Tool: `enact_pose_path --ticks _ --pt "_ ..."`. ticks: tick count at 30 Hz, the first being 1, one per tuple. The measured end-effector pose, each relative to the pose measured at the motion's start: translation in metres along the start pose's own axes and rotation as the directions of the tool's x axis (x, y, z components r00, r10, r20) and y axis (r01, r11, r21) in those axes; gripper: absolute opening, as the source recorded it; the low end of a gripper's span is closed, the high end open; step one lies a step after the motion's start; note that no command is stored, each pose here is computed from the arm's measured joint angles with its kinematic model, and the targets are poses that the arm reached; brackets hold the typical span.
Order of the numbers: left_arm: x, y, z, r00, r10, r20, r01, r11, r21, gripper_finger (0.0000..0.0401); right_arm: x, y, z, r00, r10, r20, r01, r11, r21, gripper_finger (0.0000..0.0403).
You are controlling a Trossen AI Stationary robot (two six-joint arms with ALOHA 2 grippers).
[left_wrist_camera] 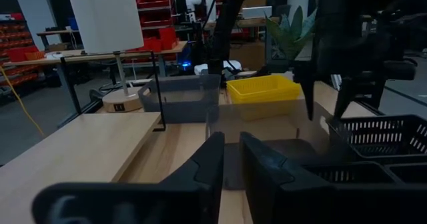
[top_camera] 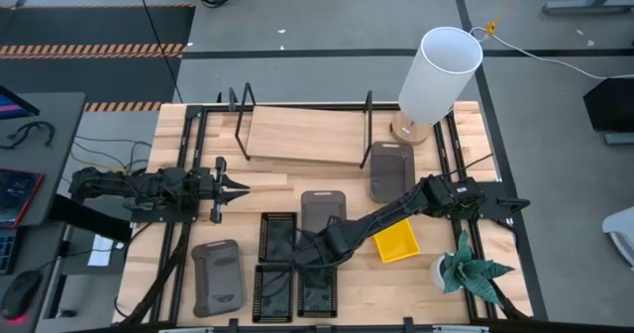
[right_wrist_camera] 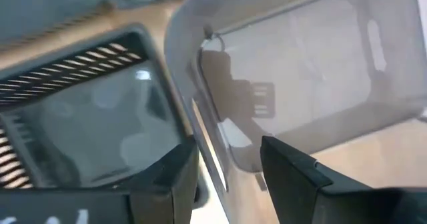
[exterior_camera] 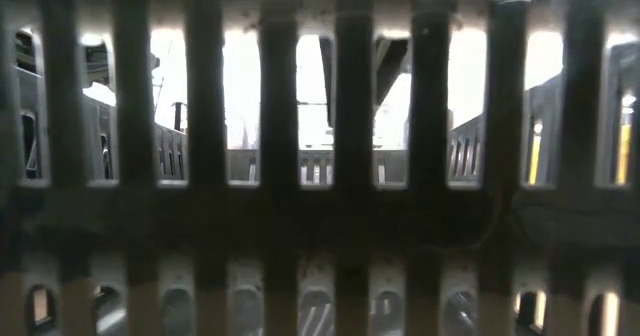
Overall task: Stack baskets on shelf by color
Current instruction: Stack the center black transparent bin on the top of the top right black transparent bin
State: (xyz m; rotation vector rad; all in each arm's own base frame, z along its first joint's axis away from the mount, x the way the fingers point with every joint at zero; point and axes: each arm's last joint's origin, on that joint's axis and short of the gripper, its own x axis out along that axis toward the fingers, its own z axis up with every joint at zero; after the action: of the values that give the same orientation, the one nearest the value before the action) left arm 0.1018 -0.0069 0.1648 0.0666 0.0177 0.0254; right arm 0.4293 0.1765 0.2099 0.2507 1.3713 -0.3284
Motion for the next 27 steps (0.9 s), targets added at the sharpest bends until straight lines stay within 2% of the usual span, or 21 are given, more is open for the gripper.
enact_pose_path --ticks 6,13,19,27 --pt "0.000 0.000 0.000 1.000 0.000 0.000 0.000 1.000 0.000 0.0055 0.002 -0.012 0.009 1.000 -0.012 -0.011 0.012 1.000 0.014 0.0166" --pt "0.000 0.000 0.000 1.000 0.000 0.000 0.000 1.000 0.000 0.0053 0.004 -0.023 0.019 1.000 -0.018 -0.010 0.017 0.997 -0.082 0.0166" --pt "0.000 0.000 0.000 1.000 0.000 0.000 0.000 1.000 0.000 0.0059 0.015 -0.032 0.022 0.998 -0.054 -0.013 0.052 0.993 -0.109 0.0164" --pt "0.000 0.000 0.000 1.000 0.000 0.000 0.000 1.000 0.000 0.0051 0.036 -0.036 0.020 0.998 -0.052 -0.020 0.048 0.986 -0.159 0.0133"
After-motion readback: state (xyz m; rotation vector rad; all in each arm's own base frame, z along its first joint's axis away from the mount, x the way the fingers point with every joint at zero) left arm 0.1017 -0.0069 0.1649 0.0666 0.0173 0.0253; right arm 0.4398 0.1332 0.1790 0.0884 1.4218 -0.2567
